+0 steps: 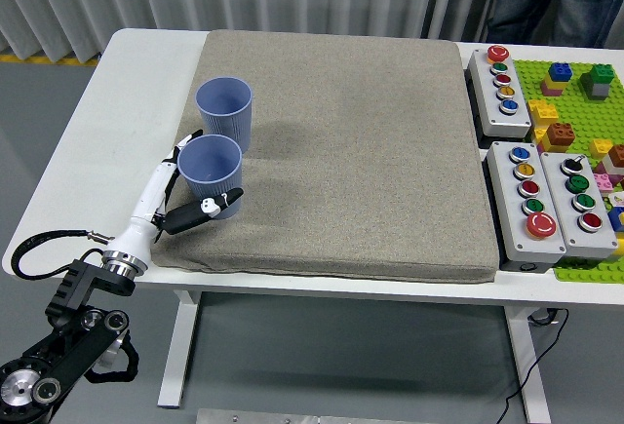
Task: Pick cup pour cup place
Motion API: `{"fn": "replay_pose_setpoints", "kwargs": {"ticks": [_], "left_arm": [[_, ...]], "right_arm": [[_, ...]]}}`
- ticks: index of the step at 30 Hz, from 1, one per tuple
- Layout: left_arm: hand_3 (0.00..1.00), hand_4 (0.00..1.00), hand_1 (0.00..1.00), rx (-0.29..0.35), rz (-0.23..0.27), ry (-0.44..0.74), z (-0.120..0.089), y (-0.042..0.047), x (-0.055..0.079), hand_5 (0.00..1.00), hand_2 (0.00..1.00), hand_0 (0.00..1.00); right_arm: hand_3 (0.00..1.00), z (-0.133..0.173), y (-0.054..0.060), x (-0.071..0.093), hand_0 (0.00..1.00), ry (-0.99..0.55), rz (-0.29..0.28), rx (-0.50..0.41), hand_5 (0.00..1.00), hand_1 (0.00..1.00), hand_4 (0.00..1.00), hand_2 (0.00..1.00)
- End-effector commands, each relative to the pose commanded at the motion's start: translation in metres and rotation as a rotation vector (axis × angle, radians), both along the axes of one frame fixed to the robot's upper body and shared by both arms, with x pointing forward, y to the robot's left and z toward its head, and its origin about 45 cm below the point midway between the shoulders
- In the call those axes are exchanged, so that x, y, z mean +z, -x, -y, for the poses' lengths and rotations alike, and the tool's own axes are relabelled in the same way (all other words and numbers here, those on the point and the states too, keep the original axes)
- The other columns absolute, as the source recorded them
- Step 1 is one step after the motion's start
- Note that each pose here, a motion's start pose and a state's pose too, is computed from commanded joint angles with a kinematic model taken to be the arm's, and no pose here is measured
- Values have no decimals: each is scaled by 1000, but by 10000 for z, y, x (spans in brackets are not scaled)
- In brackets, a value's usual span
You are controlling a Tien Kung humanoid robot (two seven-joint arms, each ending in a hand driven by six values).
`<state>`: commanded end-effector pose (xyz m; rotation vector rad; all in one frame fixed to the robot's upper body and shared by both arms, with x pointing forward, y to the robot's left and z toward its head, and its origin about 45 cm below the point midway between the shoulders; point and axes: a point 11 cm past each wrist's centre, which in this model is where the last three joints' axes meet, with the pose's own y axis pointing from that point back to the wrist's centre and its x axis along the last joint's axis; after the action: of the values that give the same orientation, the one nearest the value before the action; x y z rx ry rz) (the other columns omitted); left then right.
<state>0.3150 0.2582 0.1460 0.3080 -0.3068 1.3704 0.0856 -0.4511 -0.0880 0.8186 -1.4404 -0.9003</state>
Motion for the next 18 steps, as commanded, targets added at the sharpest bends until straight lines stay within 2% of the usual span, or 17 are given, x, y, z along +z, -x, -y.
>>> {"fn": "replay_pose_setpoints", "kwargs": {"ticks": [18], "left_arm": [[998, 998, 845, -29, -8, -12, 70, -29, -13, 445, 998, 874]], "right_arm": [[587, -4, -11, 1, 647, -2, 4, -5, 60, 637, 2, 551]]}}
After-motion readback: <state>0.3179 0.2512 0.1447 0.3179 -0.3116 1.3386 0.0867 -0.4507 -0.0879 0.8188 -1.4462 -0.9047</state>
